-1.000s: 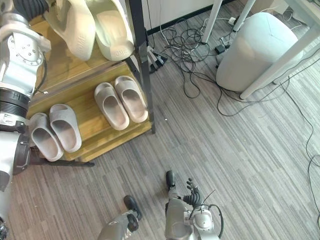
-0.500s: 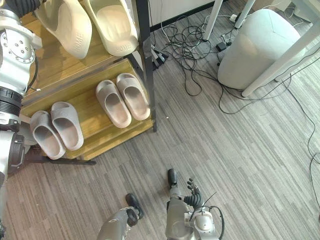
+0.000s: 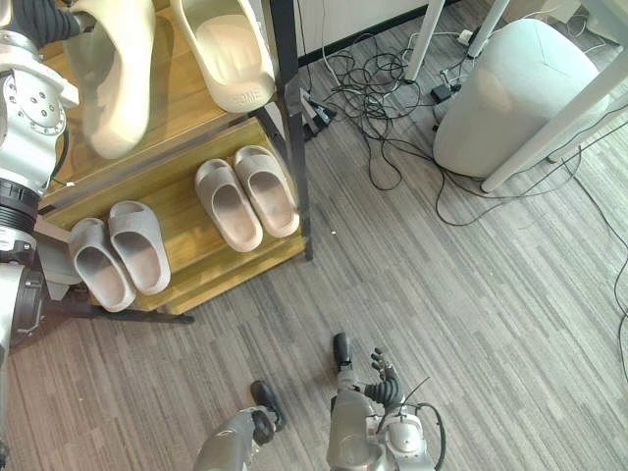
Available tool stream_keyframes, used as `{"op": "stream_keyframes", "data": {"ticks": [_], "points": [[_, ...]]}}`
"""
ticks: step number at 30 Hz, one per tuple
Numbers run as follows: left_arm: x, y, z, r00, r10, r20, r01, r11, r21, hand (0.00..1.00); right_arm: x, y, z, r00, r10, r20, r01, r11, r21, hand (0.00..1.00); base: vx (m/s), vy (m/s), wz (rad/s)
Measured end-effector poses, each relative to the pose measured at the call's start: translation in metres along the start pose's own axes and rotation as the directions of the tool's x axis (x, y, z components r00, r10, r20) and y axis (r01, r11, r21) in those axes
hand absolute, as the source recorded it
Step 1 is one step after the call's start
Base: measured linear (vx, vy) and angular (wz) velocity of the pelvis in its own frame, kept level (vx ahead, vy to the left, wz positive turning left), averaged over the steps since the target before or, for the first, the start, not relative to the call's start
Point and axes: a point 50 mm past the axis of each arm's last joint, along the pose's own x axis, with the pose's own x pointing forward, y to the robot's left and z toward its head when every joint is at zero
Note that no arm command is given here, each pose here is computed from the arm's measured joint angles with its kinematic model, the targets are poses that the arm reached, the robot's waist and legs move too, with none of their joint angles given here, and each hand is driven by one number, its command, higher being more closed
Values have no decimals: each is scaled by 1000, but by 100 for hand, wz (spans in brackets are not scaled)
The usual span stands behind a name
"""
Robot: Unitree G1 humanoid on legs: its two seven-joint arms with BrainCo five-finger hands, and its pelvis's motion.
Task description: Organize the slippers on the shoe rack
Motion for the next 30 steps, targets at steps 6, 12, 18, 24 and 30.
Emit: {"op": "stream_keyframes", "data": {"ticks": [6,12,18,24,30], "points": [[-1,-1,1,1000,-6,3,6,1000,7,0,0,1,0,1000,2,-1,-2,1000,-2,0,-12,41,2],[0,-2,2,1000,3,-29,-5,997,-82,0,0,3,0,1000,1,0,-1,1000,-12,0,-3,41,2],[-1,-9,9,999,-7,-54,-4,981,-193,0,0,3,-1,1000,-9,-8,9,1000,-14,0,-3,40,4],[-2,-14,13,996,-12,-93,-17,951,-308,0,1,4,-3,1000,-13,-18,13,1000,-14,0,-22,44,9],[-14,-25,14,994,-36,-104,-8,921,-390,0,1,7,-5,999,-14,-41,13,1000,-9,0,-13,34,6]]}}
